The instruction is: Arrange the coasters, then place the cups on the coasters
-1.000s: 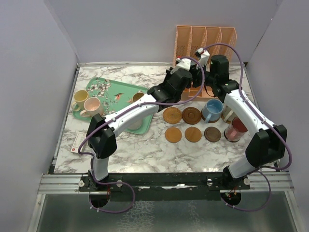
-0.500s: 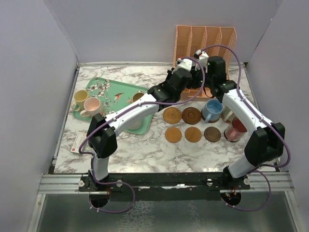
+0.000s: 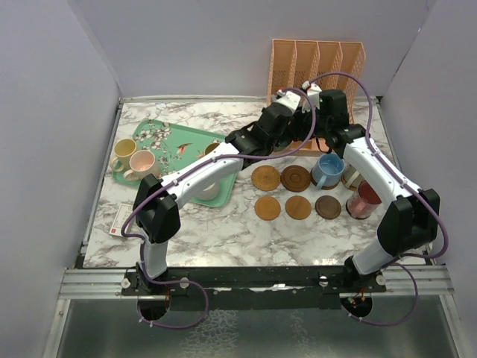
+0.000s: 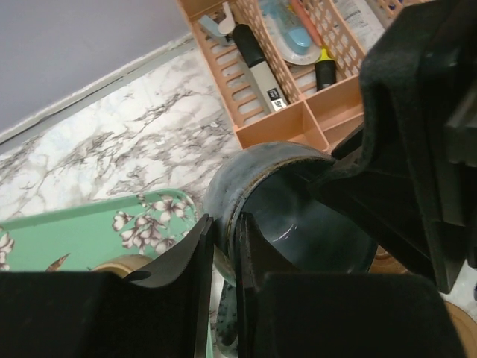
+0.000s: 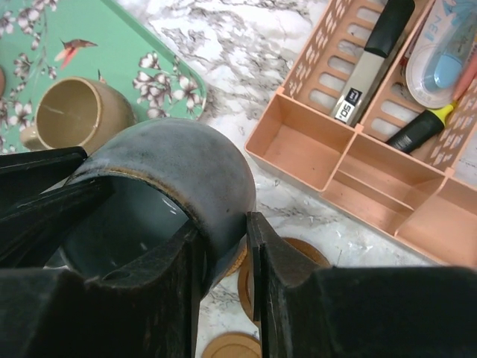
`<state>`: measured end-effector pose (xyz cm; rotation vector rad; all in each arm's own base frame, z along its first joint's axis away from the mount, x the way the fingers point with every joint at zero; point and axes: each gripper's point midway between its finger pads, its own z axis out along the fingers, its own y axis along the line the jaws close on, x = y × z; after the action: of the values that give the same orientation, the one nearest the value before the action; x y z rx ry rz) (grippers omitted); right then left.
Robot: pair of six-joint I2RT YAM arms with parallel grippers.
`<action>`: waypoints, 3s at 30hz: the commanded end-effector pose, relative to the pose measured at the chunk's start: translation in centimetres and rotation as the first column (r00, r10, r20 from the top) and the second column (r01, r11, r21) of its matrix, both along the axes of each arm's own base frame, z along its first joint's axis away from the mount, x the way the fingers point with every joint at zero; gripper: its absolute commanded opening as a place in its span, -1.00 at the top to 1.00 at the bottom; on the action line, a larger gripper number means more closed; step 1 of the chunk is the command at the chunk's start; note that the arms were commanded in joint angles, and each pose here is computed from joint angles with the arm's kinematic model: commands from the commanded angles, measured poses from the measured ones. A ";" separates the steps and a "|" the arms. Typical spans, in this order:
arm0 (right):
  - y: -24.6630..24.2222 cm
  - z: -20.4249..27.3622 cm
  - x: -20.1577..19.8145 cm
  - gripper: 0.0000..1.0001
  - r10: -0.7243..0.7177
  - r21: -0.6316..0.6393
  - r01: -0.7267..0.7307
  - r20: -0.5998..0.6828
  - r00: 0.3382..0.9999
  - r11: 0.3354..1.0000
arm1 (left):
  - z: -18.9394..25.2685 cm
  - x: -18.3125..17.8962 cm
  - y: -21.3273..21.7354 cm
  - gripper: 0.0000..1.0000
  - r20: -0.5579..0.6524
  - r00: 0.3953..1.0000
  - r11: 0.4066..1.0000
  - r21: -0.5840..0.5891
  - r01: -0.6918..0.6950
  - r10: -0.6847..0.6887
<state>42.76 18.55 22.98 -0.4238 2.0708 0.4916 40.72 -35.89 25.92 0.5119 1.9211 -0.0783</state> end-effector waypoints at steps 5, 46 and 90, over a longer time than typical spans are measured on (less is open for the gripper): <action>-1.3 0.4 1.5 0.98 -0.047 -0.039 0.050 0.070 0.996 0.998 | 7.1 -5.8 -6.5 0.59 0.038 0.933 0.896 -0.268 0.353 -0.357; -13.5 -3.4 -12.0 0.99 -0.087 -0.445 0.054 -0.054 0.995 0.894 | 1.8 -4.9 11.9 -0.92 -0.073 0.884 0.884 0.050 0.465 -0.461; -16.8 -11.9 -13.0 0.99 0.109 -0.530 -0.202 -0.201 0.973 0.823 | 0.1 -5.8 10.6 -0.98 -0.107 0.839 0.844 -0.007 0.537 -0.534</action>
<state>27.81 1.10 9.99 -0.9223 2.4354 -0.0276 35.26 -24.96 25.15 1.0630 1.8712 -0.4216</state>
